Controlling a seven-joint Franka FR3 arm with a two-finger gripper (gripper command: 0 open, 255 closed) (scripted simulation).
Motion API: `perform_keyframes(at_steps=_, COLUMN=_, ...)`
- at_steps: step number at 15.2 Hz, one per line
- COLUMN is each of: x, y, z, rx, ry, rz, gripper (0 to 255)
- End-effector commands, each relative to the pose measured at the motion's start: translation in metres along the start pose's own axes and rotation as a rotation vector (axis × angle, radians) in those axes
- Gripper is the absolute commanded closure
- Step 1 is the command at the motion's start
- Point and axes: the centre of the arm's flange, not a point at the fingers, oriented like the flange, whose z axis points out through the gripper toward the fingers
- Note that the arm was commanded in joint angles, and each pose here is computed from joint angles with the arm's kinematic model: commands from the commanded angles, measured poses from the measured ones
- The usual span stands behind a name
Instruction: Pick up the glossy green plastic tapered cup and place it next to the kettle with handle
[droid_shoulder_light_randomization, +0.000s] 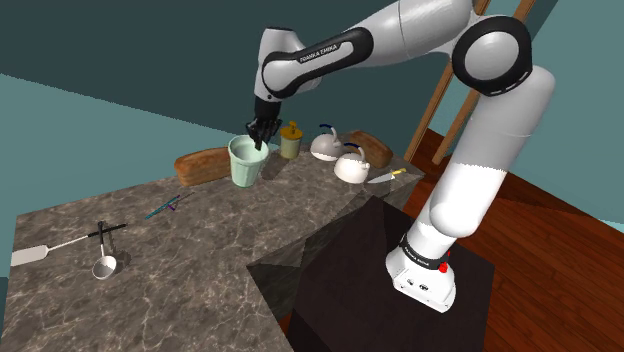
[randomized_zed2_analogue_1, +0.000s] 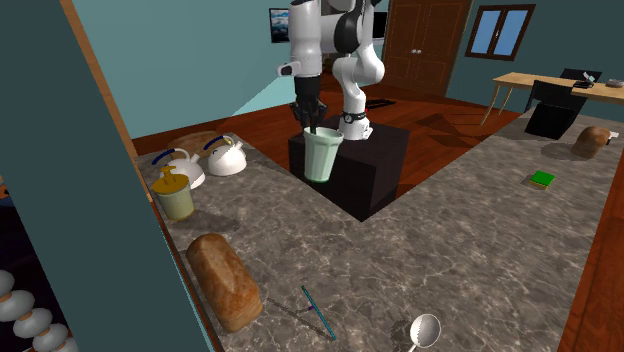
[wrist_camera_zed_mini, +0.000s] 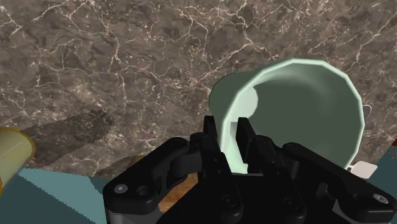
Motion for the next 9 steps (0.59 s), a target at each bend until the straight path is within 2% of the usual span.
perform_keyframes(at_steps=1, x=-0.003, y=0.019, z=-0.005, rx=0.000, ry=0.001, rz=0.000, gripper=255)
perform_keyframes(at_steps=9, x=-0.024, y=0.122, z=-0.016, rx=0.000, ry=0.001, rz=0.000, gripper=255)
